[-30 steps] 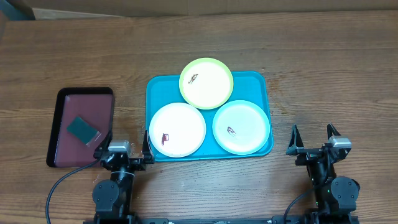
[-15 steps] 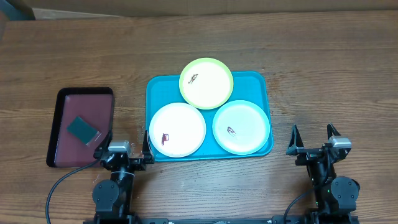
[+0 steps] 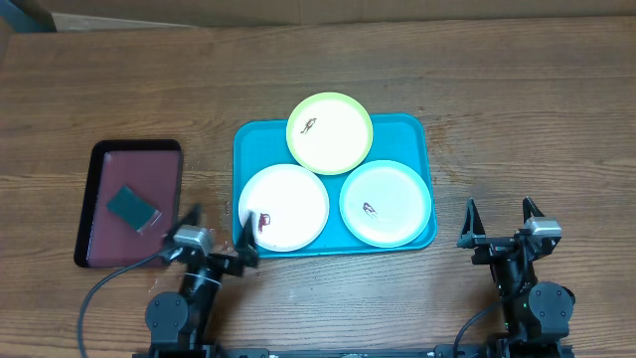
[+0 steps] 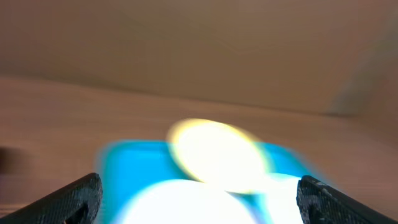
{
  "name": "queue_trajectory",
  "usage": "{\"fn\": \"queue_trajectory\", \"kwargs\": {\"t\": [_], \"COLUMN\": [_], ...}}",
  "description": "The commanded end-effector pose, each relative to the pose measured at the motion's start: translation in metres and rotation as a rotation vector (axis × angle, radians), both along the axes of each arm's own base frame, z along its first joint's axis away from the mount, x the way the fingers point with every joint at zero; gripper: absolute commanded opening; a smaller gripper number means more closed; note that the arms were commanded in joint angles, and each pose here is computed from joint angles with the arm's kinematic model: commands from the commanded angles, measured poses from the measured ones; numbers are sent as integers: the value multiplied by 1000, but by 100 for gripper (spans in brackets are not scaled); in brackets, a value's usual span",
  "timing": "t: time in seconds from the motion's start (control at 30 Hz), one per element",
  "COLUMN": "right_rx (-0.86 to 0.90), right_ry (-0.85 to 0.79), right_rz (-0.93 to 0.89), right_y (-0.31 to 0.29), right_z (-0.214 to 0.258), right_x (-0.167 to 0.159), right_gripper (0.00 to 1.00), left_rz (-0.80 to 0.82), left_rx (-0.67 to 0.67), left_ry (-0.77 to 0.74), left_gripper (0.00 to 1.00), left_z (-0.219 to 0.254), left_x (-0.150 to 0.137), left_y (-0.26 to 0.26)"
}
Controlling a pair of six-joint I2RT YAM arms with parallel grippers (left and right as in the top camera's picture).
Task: Clean dirty plates on tray and stack at the side
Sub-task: 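Open the left gripper and start moving toward the pink water tray, then lower the left gripper onto the green sponge in the pink tray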
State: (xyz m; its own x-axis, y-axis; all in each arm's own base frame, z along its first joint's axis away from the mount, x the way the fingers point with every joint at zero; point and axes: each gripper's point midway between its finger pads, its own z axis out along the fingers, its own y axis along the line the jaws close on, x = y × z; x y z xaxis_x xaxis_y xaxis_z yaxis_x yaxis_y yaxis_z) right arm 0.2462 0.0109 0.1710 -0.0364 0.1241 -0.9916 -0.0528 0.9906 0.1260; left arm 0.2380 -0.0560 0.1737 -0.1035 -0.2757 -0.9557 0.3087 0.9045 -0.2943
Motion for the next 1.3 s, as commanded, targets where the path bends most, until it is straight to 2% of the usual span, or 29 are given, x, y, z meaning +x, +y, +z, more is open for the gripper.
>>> {"fn": "queue_trajectory", "kwargs": {"t": [0.0, 0.07, 0.1, 0.17, 0.2, 0.27, 0.37, 0.47, 0.57, 0.67, 0.87, 1.0, 1.1, 1.27], "right_rx": [-3, -3, -3, -3, -3, -3, -3, -3, -3, -3, -3, -3, -3, -3], "right_ry": [-6, -6, -6, -6, -6, -6, -6, -6, -6, -6, -6, -6, -6, -6], "right_rz": [-3, -3, -3, -3, -3, -3, -3, -3, -3, -3, -3, -3, -3, -3], "right_y": [0, 0, 0, 0, 0, 0, 0, 0, 0, 0, 0, 0, 0, 0], "right_z": [-1, -1, -1, -1, -1, -1, -1, -1, -1, -1, -1, -1, -1, -1], "right_x": [0, 0, 0, 0, 0, 0, 0, 0, 0, 0, 0, 0, 0, 0], "right_gripper": [100, 100, 100, 100, 100, 100, 100, 100, 100, 100, 100, 100, 100, 100], "left_rz": [-416, -422, -440, -467, -424, -332, -222, -96, 90, 193, 167, 260, 335, 145], "left_rx": [-378, -424, -418, -351, -276, -234, -91, 72, 173, 239, 274, 298, 302, 162], "left_ry": [206, 175, 95, -127, -333, -405, -393, -283, -49, 151, 344, 407, 534, 842], "left_gripper": [100, 100, 100, 100, 100, 100, 100, 100, 100, 100, 100, 100, 100, 100], "left_z": [4, 17, 36, 77, 115, 139, 165, 178, 179, 181, 194, 198, 188, 143], "left_x": [-38, -38, -40, -50, -60, -60, -57, -46, -25, -9, 16, 35, 50, 77], "left_y": [-62, -61, -61, -59, -51, -39, -30, -16, 15, 37, 37, 57, 81, 83]}}
